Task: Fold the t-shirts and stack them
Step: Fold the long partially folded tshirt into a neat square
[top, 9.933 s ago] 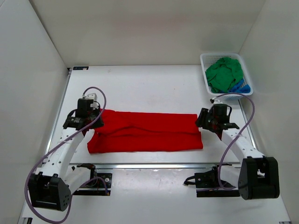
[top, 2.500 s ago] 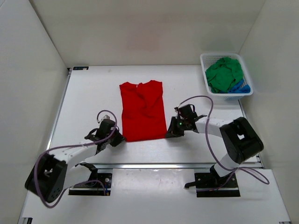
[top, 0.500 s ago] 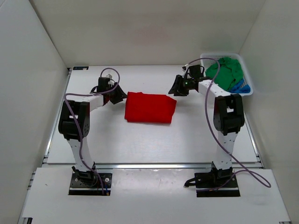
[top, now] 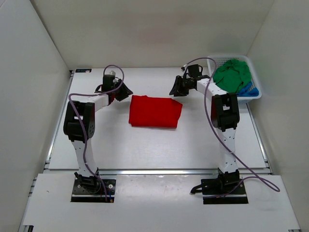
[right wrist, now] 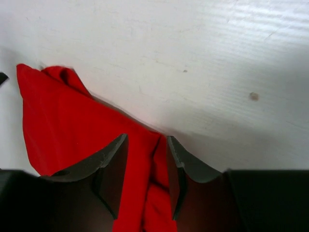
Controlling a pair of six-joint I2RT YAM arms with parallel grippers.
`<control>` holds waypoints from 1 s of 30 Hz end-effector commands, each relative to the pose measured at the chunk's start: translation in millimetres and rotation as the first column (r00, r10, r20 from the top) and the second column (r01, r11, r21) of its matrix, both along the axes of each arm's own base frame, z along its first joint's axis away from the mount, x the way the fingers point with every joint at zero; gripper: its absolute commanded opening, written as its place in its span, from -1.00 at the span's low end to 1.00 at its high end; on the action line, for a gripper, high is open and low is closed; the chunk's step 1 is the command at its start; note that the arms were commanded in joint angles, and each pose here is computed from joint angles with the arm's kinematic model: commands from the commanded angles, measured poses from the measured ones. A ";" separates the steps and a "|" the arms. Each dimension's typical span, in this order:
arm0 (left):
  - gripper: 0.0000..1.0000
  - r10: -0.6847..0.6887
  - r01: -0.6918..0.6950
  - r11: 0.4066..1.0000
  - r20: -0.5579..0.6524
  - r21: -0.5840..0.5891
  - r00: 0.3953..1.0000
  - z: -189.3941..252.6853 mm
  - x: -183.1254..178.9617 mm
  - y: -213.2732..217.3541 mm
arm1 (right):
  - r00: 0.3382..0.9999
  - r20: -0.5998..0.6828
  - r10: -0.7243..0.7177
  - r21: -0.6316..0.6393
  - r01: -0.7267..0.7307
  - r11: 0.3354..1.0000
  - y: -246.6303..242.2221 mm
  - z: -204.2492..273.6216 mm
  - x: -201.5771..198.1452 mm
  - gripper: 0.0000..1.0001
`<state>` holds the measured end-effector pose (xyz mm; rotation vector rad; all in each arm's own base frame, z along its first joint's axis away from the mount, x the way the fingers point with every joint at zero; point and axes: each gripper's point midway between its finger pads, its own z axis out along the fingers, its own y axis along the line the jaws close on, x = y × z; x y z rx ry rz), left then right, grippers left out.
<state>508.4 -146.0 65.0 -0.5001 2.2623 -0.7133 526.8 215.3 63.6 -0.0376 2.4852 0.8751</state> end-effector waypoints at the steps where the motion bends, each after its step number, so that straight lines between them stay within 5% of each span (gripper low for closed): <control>1: 0.00 0.028 -0.026 0.999 0.079 -0.024 0.996 27.1 24.3 -1.5 | 0.999 0.007 0.034 0.007 -0.034 0.999 12.0 6.5 -2.8 -0.32; 20: -0.08 -0.003 0.003 1.000 -0.008 0.002 1.000 -6.9 30.4 -25.5 | 0.997 -0.061 0.051 0.025 -0.049 0.998 14.8 -18.3 -16.7 -0.45; 23: -0.36 -0.016 0.017 1.000 -0.017 0.009 1.000 -9.2 36.4 -28.2 | 0.996 -0.051 0.067 0.029 -0.066 0.997 19.5 -13.5 -15.4 -0.57; 25: -0.63 -0.010 0.010 1.000 -0.010 -0.002 1.000 -6.1 40.7 -27.5 | 0.997 -0.044 0.069 0.026 -0.067 0.997 18.6 -11.6 -13.9 -0.92; 28: -1.00 -0.023 0.023 1.000 0.003 -0.013 1.000 0.4 41.2 -32.4 | 0.997 -0.028 0.070 0.020 -0.069 0.997 17.9 -4.3 -11.8 -1.00; 30: -1.00 -0.020 0.020 1.000 0.018 -0.009 1.000 8.7 42.8 -27.0 | 0.997 -0.019 0.077 0.010 -0.077 0.997 17.1 1.2 -14.1 -1.00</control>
